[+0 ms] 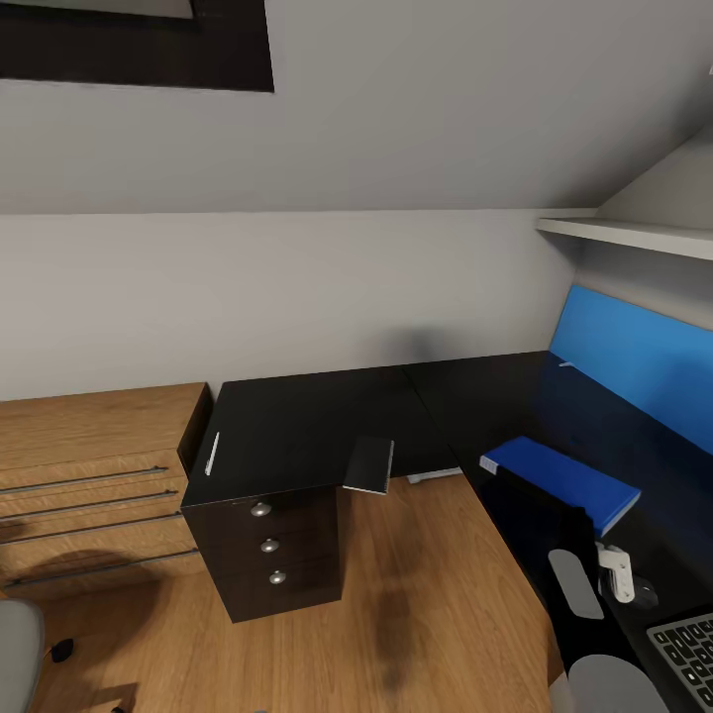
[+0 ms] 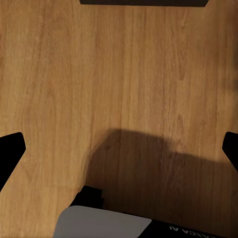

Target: In the bedroom, organize the workspace by keeping the computer under the desk, ensuring the monitor is on the desk, placing the keyboard on the desk next to the monitor, placing the mouse on the desk next to the keyboard, moving the folder from the swivel chair onto the desk next to the mouse, stacking the notebook on top of the folder with the pen on top of the notebook, and positioning the swivel chair next to the desk.

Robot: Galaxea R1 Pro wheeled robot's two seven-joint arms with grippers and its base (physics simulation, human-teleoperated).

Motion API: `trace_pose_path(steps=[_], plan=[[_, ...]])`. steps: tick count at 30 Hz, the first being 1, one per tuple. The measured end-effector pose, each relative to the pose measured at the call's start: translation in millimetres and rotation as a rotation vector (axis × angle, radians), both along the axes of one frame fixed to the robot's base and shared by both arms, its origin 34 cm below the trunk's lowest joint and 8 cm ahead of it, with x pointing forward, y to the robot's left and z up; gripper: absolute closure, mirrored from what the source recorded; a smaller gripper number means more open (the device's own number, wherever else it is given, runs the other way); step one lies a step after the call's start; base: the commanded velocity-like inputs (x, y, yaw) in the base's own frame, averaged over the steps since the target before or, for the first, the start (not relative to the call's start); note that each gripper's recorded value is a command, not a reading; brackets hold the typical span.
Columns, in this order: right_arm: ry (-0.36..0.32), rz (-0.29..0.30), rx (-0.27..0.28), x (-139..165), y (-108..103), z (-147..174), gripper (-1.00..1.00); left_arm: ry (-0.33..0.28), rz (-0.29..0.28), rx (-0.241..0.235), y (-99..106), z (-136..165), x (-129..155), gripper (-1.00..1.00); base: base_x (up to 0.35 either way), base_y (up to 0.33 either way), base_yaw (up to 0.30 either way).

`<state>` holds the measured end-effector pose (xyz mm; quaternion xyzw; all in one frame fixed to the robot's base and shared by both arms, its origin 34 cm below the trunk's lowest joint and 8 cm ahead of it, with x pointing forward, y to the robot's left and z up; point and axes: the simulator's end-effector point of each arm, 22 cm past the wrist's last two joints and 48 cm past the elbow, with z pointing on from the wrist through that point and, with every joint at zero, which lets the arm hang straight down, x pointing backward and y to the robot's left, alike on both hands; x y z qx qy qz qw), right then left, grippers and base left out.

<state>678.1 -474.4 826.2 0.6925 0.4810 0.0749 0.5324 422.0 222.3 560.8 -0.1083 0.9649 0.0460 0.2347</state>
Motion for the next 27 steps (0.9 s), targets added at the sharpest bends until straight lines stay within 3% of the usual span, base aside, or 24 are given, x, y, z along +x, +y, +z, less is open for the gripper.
trace_pose_path(steps=[12,27], plan=[[0.041,-0.007,0.001,4,-14,-10,1.00,0.000,0.000,0.000,0,0,0,-1.00,0.000,0.000,0.000],[0.044,-0.006,0.001,6,-15,-11,1.00,0.001,0.000,0.001,1,0,-1,-1.00,0.000,0.000,0.000]])
